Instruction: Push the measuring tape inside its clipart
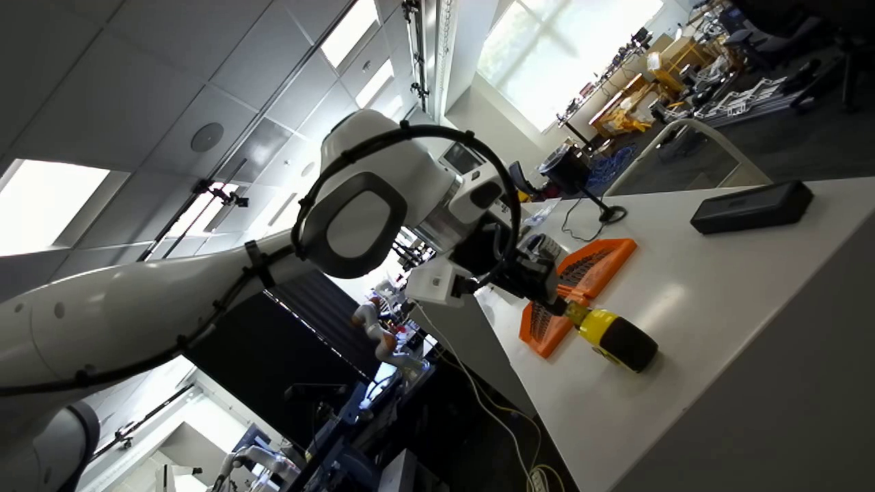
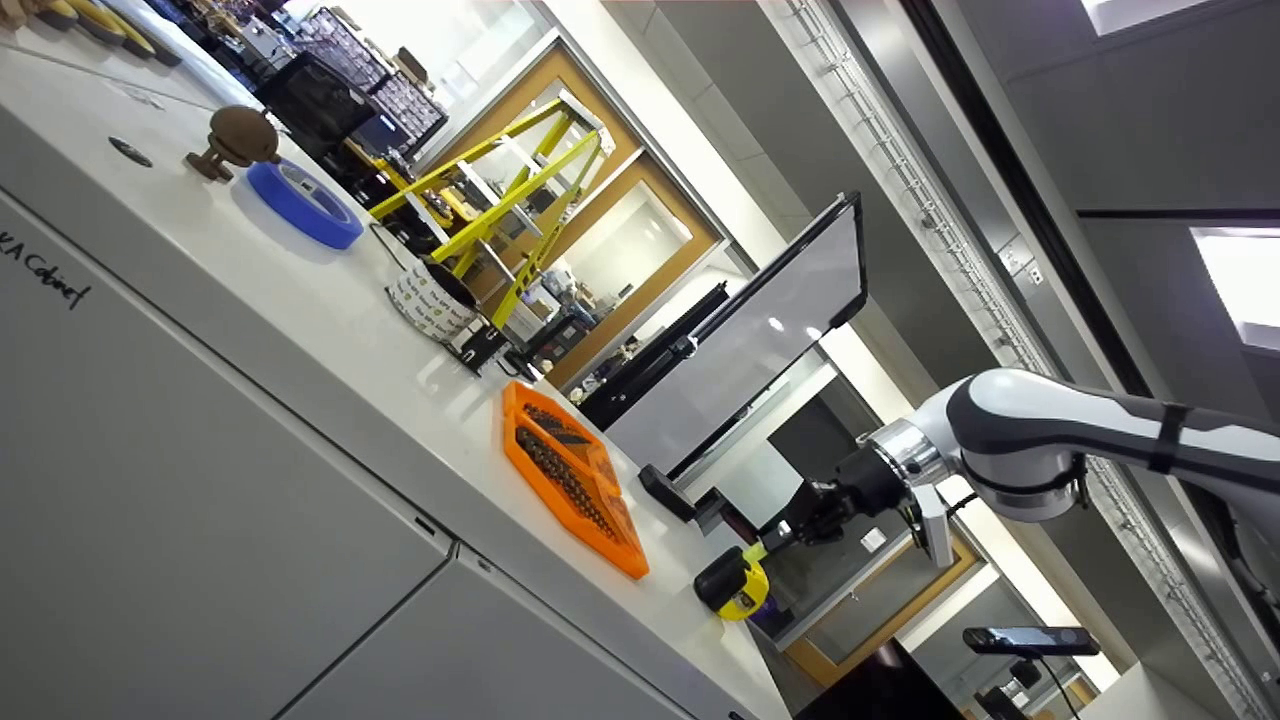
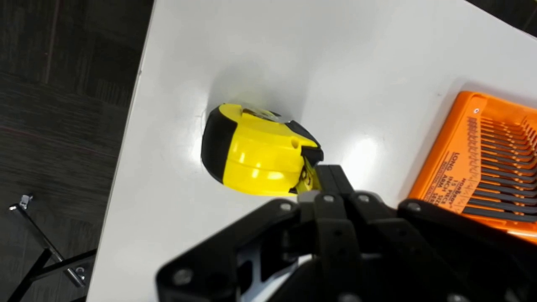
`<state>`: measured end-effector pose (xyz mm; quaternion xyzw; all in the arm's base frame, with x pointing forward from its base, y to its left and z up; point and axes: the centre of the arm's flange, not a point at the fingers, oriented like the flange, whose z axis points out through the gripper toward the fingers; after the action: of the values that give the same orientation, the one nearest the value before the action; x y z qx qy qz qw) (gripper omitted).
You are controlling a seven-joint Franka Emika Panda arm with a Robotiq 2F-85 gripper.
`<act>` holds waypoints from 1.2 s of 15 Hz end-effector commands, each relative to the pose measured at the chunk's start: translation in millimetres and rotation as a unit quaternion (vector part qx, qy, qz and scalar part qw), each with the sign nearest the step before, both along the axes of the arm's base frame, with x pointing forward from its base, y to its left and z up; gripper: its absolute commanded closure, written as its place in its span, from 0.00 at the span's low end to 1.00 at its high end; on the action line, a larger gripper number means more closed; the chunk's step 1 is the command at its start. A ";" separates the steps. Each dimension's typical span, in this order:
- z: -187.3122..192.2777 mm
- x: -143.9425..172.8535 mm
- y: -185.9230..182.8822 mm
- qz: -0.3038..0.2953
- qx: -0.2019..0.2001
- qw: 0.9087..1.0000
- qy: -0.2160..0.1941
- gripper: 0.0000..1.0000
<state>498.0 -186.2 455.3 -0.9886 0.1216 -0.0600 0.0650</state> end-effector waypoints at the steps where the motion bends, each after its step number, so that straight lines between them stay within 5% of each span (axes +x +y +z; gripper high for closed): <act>1: -7.9 -2.5 1.8 -0.010 -0.001 1.000 0.002 1.00; 18: -39.2 -11.9 -1.4 -0.019 -0.018 0.999 0.024 1.00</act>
<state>489.6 -185.5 428.0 -0.9895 0.1261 -0.0393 0.0581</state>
